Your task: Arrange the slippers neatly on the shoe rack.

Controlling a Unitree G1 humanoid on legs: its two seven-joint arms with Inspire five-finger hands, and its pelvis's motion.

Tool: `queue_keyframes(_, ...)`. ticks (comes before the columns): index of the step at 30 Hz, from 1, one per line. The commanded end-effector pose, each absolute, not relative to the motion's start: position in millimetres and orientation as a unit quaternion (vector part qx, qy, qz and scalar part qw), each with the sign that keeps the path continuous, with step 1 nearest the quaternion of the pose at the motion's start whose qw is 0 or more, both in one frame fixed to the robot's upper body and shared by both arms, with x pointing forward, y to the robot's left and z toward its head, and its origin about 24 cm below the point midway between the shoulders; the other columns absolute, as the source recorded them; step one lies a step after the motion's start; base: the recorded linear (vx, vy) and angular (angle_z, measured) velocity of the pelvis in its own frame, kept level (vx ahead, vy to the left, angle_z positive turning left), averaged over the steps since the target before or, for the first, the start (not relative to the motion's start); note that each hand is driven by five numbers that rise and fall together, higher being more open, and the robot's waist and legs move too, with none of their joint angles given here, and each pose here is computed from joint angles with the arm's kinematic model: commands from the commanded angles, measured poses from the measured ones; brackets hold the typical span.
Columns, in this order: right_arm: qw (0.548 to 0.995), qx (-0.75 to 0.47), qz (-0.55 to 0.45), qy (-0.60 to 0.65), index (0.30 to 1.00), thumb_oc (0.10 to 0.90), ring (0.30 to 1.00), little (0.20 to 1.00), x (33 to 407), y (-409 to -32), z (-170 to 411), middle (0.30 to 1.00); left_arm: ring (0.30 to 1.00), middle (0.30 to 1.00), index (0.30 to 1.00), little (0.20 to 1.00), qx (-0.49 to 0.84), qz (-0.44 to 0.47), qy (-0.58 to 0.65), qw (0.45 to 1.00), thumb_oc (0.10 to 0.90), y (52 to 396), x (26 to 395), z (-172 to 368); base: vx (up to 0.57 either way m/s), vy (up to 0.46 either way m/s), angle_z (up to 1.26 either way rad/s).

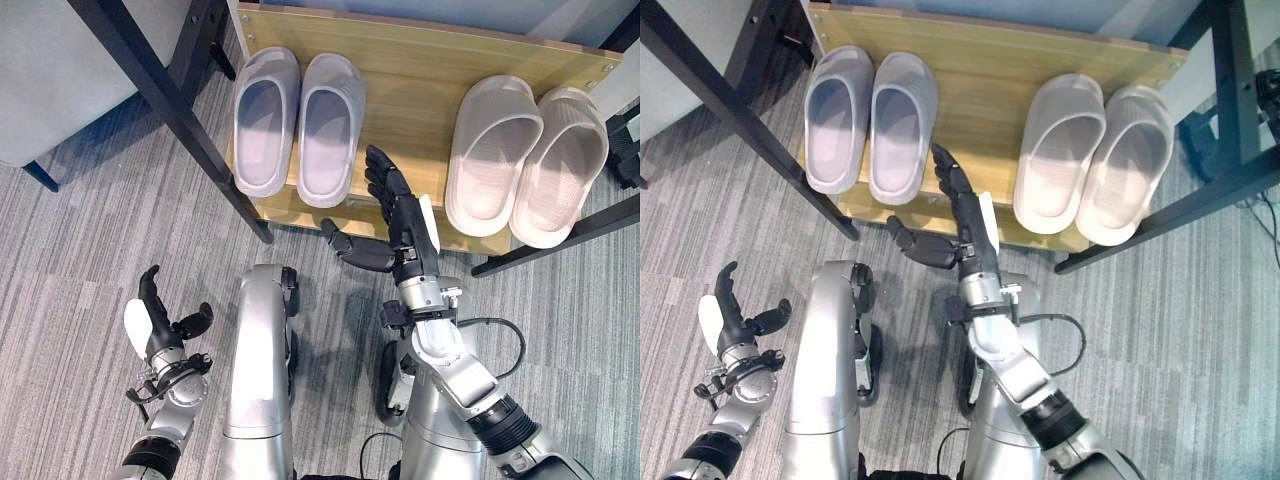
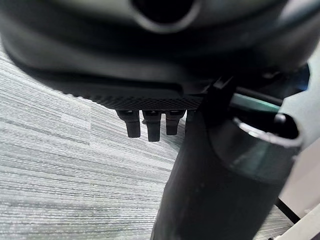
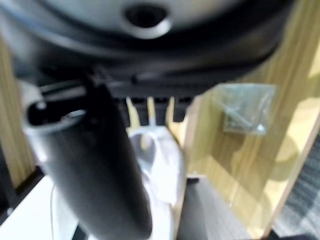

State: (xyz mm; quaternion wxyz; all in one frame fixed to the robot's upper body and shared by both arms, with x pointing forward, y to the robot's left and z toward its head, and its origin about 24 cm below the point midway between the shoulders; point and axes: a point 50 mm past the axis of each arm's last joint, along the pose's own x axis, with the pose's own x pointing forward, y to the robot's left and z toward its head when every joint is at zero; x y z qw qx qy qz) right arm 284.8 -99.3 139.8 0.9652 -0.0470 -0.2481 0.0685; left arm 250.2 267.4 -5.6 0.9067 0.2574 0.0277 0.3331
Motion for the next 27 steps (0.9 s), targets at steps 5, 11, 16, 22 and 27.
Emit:
queue_keyframes(5,0.917,0.011,0.151,-0.368,0.900,0.800,0.900,0.900,271.6,-64.9,192.2,0.900,0.900,0.900,0.900,0.900,0.262,0.340,-0.019,0.903,0.800,277.5,259.4,15.3,0.00,0.000,0.00)
queue_keyframes(11,0.911,0.014,0.166,-0.378,0.900,0.800,0.900,0.900,270.3,-58.5,198.1,0.900,0.900,0.900,0.900,0.900,0.259,0.337,-0.008,0.905,0.800,276.6,259.2,11.0,0.00,0.000,0.00)
queue_keyframes(16,0.911,0.010,0.156,-0.382,0.900,0.800,0.900,0.900,270.6,-61.1,198.6,0.900,0.900,0.900,0.900,0.900,0.259,0.337,-0.005,0.905,0.800,276.9,258.4,9.7,0.00,0.000,0.00)
queue_keyframes(22,0.903,-0.024,0.079,-0.421,0.900,0.800,0.900,0.900,266.7,-78.1,205.4,0.900,0.900,0.900,0.900,0.900,0.259,0.350,0.006,0.900,0.800,279.6,253.0,4.4,0.00,0.000,0.00)
queue_keyframes(27,0.890,-0.042,0.029,-0.454,0.900,0.800,0.900,0.900,250.7,-96.3,206.0,0.900,0.900,0.900,0.900,0.900,0.262,0.356,-0.001,0.897,0.800,278.2,249.8,4.1,0.00,0.007,0.00)
